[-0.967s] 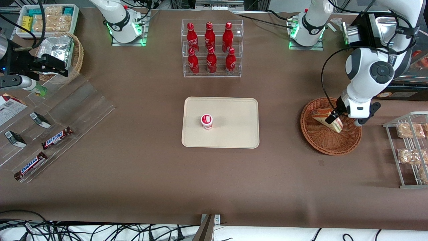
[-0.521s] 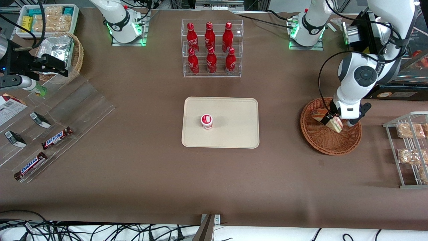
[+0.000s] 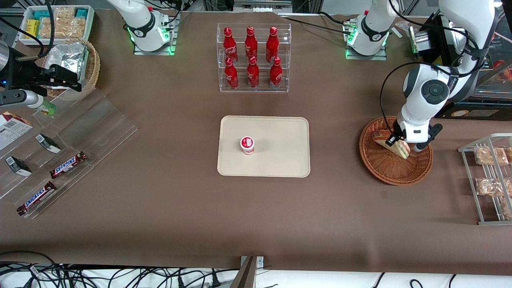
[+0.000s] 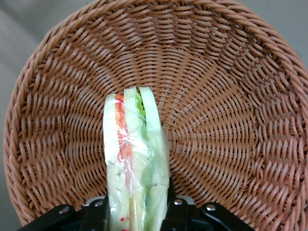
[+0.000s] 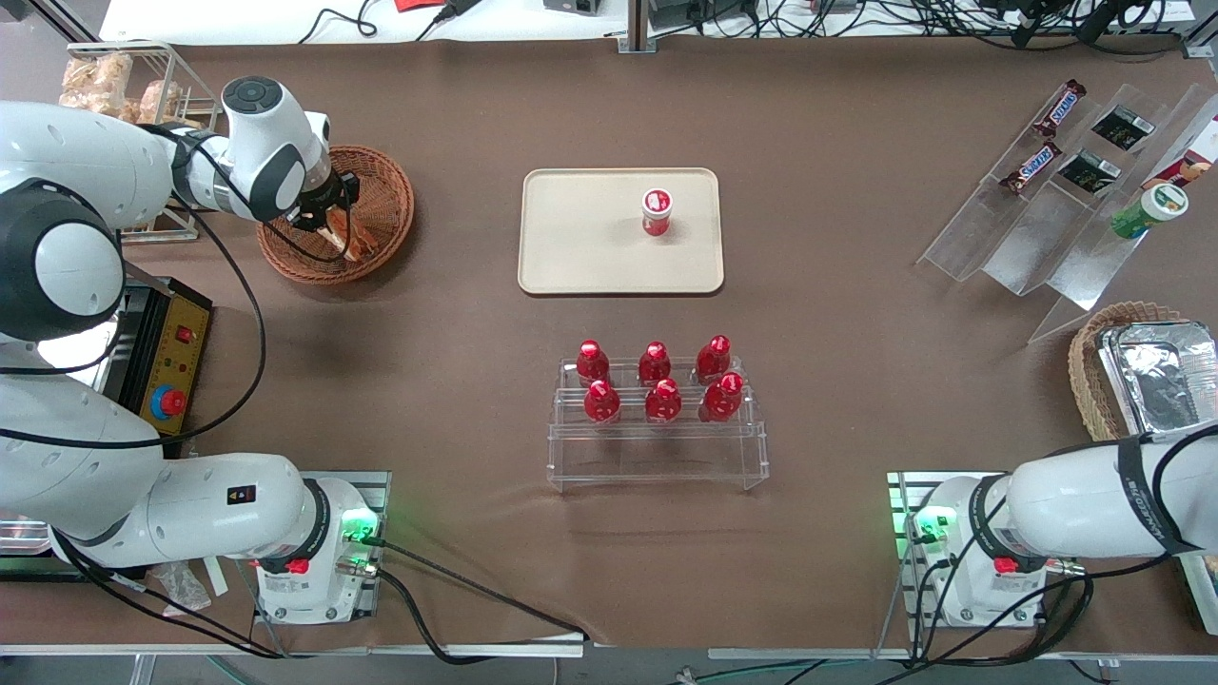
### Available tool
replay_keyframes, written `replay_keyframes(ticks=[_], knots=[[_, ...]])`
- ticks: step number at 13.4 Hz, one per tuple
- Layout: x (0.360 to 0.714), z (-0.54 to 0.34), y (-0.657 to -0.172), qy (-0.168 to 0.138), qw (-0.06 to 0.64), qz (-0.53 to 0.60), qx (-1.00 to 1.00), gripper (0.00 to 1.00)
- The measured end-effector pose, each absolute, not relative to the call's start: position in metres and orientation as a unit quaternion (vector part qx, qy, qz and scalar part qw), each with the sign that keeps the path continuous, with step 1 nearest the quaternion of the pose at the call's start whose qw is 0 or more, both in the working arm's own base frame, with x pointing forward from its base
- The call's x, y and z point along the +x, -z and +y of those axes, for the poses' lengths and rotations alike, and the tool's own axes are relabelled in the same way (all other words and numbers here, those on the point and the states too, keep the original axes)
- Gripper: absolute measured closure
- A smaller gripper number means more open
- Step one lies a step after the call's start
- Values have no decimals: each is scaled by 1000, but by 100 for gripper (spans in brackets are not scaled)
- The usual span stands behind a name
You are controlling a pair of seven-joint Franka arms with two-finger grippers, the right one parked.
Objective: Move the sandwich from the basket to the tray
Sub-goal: 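Close the left gripper on the sandwich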
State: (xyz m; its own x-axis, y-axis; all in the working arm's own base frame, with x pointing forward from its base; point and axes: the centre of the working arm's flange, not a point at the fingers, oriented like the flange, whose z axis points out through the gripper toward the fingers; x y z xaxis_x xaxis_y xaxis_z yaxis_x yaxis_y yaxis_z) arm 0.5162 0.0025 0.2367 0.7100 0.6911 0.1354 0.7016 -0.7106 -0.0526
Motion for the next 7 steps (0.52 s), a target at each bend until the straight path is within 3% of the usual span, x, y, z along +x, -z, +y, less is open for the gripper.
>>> replay_keyframes(ticks=[5, 7], knots=[[529, 6, -284, 46, 82, -347, -933, 81], [542, 1, -319, 32, 88, -339, -936, 81]])
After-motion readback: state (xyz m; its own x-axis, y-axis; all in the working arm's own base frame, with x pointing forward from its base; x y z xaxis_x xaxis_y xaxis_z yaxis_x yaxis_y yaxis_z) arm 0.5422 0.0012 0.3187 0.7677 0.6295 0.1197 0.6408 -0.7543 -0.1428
